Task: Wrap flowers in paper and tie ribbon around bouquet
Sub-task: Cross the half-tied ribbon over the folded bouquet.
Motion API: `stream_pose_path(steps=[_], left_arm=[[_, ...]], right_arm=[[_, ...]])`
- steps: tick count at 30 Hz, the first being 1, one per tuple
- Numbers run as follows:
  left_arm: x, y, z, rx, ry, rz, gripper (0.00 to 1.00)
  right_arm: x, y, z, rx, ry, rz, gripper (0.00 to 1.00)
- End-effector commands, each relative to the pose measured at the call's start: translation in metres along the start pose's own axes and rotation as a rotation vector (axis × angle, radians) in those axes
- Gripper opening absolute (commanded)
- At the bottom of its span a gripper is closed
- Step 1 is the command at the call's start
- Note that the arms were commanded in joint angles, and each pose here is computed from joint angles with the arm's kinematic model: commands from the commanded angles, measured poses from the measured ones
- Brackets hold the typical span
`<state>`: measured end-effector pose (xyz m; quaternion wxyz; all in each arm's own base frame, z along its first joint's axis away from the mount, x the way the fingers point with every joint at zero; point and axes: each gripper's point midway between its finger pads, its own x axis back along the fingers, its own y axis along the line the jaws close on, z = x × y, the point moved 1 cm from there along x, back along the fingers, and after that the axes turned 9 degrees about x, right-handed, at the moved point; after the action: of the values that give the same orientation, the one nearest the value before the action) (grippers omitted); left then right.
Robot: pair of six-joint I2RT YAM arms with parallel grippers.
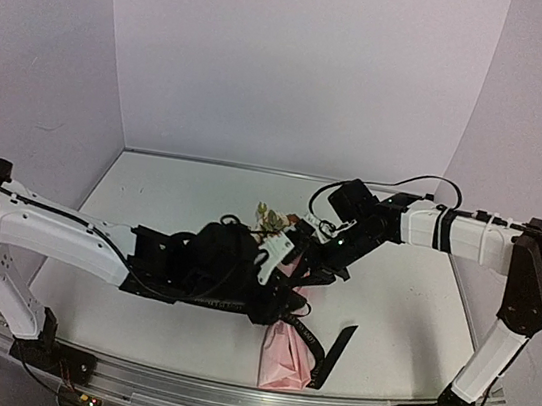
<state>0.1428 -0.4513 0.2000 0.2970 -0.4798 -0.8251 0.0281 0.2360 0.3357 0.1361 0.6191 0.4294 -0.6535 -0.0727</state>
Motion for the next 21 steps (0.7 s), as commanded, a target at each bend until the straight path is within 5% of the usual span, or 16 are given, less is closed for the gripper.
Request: stream_pose_path(steps=[1,8,13,21], left_arm=[[0.016,0.049,-0.021,0.096,-0.091,-0.098,0.56],[0.006,0.065,-0.003,-0.025,-0.057,-0.113,0.50],[0.013,0.052,-0.006,-0.166,-0.144,-0.002,0.48],[0.008,0.071,-0.003,-0.318,-0.179,-0.101,0.46]], right_arm=[[0.025,0.023,-0.010,-0.053,-0.040,-0.036,0.00],[0.033,0.044,-0.010,-0.157,-0.015,-0.095,0.00],[0.039,0.052,-0.003,-0.150,0.020,-0.091,0.00],[0.037,0.054,-0.003,-0.288,0.058,-0.066,0.00]])
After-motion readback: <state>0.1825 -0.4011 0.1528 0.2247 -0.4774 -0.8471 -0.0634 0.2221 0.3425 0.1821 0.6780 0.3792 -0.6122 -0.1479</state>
